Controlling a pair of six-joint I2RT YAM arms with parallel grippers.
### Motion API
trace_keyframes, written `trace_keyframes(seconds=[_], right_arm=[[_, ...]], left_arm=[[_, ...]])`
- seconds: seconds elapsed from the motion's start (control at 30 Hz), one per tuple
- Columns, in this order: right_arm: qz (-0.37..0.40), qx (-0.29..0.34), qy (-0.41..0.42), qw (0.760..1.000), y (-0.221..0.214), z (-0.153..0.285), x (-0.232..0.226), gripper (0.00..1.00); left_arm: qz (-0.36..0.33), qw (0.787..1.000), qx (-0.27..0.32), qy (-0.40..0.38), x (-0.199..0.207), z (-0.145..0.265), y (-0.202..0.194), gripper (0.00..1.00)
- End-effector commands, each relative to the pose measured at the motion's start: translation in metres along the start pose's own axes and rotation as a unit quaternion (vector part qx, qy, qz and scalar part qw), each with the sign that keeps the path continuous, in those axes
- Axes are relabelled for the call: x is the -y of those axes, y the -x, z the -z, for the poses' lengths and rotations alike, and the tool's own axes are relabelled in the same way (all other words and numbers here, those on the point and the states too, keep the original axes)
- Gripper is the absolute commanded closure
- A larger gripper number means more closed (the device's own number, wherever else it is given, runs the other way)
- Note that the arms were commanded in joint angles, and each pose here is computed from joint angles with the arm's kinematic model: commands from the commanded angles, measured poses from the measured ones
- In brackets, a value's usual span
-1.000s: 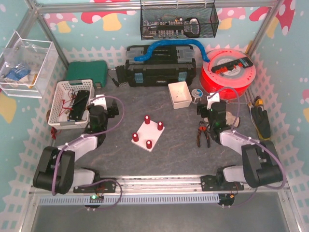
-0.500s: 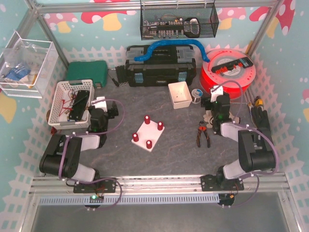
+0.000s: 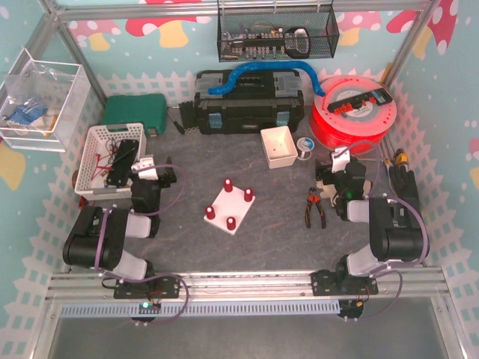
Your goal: Install the large spring
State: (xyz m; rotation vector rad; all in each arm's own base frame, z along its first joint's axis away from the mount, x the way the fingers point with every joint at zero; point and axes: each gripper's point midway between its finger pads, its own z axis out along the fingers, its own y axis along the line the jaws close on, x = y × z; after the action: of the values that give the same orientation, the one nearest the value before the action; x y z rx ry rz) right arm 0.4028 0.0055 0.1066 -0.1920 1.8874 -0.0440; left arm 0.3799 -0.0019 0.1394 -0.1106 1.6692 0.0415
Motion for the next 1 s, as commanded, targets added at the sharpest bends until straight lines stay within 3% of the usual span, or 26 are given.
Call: trace_keyframes(seconds=[0.0,0.2,0.37,0.57,0.97], right_arm=[[-0.009,0.067,0.012,0.998,0.018,0.016,0.005,0.02],[-0.006,0.095,-0.002,0.995,0.018,0.031,0.007,0.02],[-0.035,0.134,-0.083,0.987,0.016,0.053,0.028,0.01],[-0.027,0.105,-0.104,0.989,0.01,0.044,0.027,0.01],[-0.02,0.104,-0.108,0.989,0.012,0.042,0.025,0.01]], left_arm=[[0.009,0.998,0.04,-0.038,0.01,0.006,0.011,0.01],[0.01,0.998,0.04,-0.039,0.01,0.006,0.012,0.01],[0.01,0.998,0.043,-0.04,0.01,0.007,0.013,0.01],[0.01,0.998,0.044,-0.04,0.01,0.008,0.013,0.01],[0.01,0.998,0.044,-0.04,0.01,0.007,0.013,0.01]])
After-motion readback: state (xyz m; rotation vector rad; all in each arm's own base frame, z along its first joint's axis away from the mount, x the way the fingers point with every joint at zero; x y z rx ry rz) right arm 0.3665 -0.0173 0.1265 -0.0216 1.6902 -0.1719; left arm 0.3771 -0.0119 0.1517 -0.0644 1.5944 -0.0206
